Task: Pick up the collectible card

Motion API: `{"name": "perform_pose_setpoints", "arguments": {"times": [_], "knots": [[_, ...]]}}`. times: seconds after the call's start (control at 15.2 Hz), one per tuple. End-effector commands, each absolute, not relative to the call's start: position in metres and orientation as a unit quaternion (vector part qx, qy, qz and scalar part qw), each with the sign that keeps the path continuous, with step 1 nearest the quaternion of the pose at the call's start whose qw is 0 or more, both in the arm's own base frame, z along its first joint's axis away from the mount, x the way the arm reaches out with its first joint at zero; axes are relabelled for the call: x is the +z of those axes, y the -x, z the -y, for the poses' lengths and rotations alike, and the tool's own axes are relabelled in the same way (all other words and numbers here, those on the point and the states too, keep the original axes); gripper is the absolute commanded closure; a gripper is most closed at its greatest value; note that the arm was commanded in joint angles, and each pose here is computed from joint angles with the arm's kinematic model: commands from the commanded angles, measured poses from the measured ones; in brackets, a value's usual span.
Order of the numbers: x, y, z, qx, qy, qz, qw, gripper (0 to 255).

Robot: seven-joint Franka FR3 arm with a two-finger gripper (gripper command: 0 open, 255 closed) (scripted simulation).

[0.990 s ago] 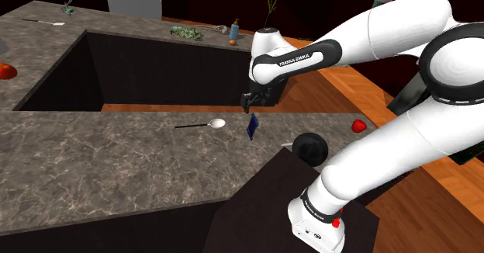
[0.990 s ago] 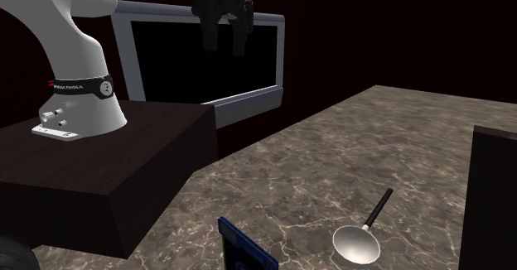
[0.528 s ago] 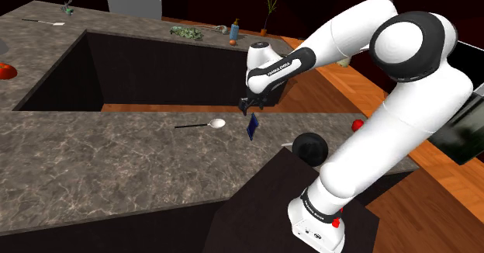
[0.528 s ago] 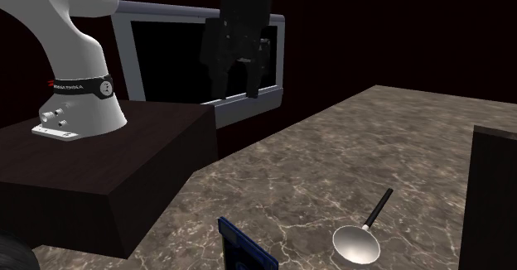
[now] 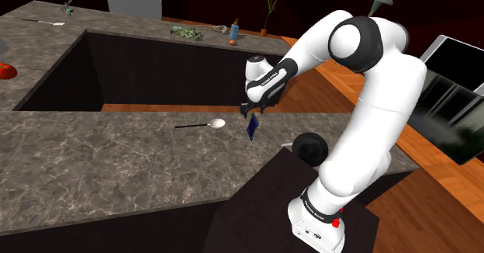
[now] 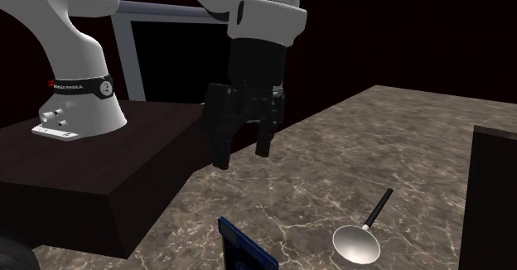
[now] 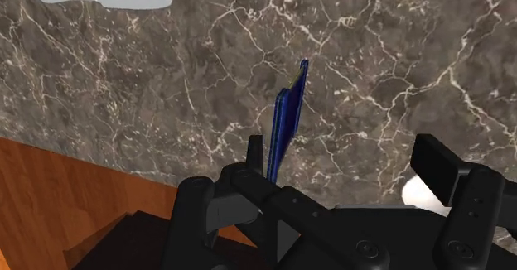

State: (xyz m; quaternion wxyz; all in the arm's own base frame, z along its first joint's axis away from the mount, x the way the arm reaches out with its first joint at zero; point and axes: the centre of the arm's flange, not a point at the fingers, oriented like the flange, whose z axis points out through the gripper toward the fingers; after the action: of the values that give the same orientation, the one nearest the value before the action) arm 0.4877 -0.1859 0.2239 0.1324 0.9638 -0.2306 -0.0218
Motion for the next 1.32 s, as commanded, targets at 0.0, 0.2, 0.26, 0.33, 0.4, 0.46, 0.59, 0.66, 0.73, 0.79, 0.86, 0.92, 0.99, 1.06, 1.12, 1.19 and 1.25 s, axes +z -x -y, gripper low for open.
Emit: {"name": "perform_pose_setpoints", "arguments": {"times": [0.0, 0.2, 0.26, 0.33, 0.4, 0.46, 0.59, 0.66, 0.73, 0.79, 0.86, 0.92, 0.99, 1.06, 1.12, 1.19, 1.25], "knots": [[0.206, -0.497, 0.205, -0.021, -0.959, 0.245, 0.139, 0], [0.180, -0.507, 0.232, -0.020, -0.952, 0.266, 0.149, 0], [0.171, -0.510, 0.241, -0.019, -0.950, 0.273, 0.152, 0], [0.163, -0.513, 0.250, -0.019, -0.947, 0.280, 0.156, 0], [0.158, -0.514, 0.255, -0.019, -0.945, 0.284, 0.158, 0], [0.153, -0.514, 0.255, -0.019, -0.945, 0.284, 0.158, 0], [0.142, -0.514, 0.255, -0.019, -0.945, 0.284, 0.158, 0], [0.137, -0.514, 0.255, -0.019, -0.945, 0.284, 0.158, 0], [0.131, -0.514, 0.255, -0.019, -0.945, 0.284, 0.158, 0], [0.126, -0.514, 0.255, -0.019, -0.945, 0.284, 0.158, 0], [0.121, -0.514, 0.255, -0.019, -0.945, 0.284, 0.158, 0], [0.118, -0.514, 0.255, -0.019, -0.945, 0.284, 0.158, 0], [0.118, -0.514, 0.255, -0.019, -0.945, 0.284, 0.158, 0], [0.117, -0.514, 0.256, -0.019, -0.945, 0.284, 0.157, 255], [0.117, -0.514, 0.256, -0.019, -0.945, 0.284, 0.157, 255], [0.117, -0.514, 0.256, -0.019, -0.945, 0.284, 0.157, 255], [0.117, -0.514, 0.256, -0.019, -0.945, 0.284, 0.157, 255]]}}
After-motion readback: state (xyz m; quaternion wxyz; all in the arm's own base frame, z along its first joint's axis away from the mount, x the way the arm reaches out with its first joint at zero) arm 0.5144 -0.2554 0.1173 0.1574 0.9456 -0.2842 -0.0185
